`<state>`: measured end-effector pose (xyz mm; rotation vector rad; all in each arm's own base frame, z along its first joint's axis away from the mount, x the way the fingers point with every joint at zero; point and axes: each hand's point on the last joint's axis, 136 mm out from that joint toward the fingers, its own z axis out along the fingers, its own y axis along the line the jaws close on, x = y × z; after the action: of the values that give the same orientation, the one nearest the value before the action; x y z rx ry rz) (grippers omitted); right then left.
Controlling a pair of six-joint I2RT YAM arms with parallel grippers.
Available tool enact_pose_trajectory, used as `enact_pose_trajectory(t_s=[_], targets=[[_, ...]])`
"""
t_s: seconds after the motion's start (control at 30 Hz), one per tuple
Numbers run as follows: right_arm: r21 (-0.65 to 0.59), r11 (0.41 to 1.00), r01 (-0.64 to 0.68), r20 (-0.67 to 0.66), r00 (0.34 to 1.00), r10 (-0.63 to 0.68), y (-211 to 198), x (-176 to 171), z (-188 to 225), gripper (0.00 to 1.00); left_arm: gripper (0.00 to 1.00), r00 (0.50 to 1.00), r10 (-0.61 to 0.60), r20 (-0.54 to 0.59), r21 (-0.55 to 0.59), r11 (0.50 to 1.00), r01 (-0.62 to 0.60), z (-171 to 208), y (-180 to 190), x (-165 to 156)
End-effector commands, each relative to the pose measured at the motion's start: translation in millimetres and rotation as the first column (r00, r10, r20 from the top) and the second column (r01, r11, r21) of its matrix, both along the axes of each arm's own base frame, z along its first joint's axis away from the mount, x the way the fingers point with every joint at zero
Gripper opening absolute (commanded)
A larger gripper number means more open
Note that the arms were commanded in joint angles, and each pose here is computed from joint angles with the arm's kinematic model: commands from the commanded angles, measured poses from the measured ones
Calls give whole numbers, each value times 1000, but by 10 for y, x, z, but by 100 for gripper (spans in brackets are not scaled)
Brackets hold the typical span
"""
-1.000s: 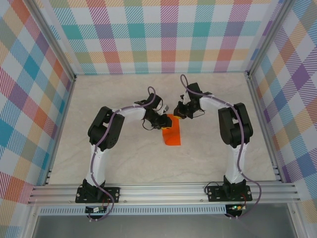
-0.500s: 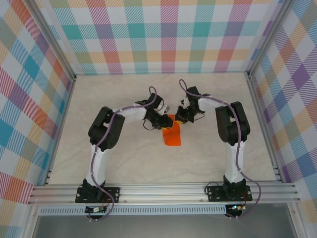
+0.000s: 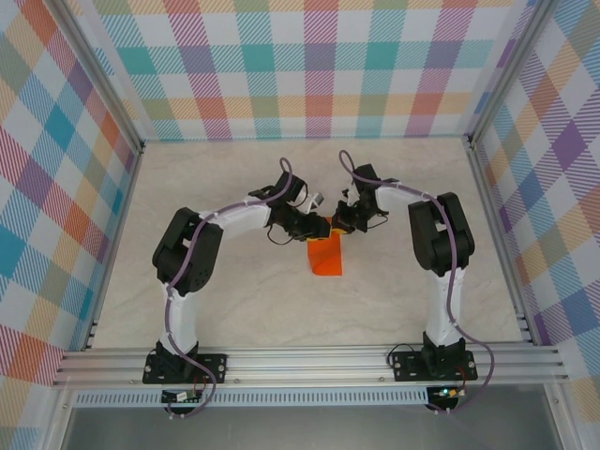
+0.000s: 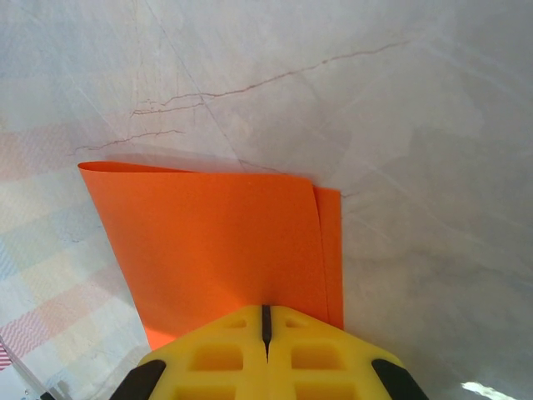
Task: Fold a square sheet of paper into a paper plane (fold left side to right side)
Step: First fold the square sheet of paper in half at the center of the table.
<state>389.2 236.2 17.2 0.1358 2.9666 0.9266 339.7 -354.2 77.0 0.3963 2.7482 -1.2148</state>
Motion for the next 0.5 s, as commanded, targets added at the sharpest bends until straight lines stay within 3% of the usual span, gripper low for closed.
enact_pose_trajectory(t_s=[0.0,0.47], targets=[[-66,998,-12,-64,998,8,-119,-192,-186,3,32,998,-52,-25,-16,999,52,-78,-65,-197],[-101,995,-15,-79,997,7,-175,-229,-233,3,29,989,-110,-97,34,993,114,-428,-8,-546]])
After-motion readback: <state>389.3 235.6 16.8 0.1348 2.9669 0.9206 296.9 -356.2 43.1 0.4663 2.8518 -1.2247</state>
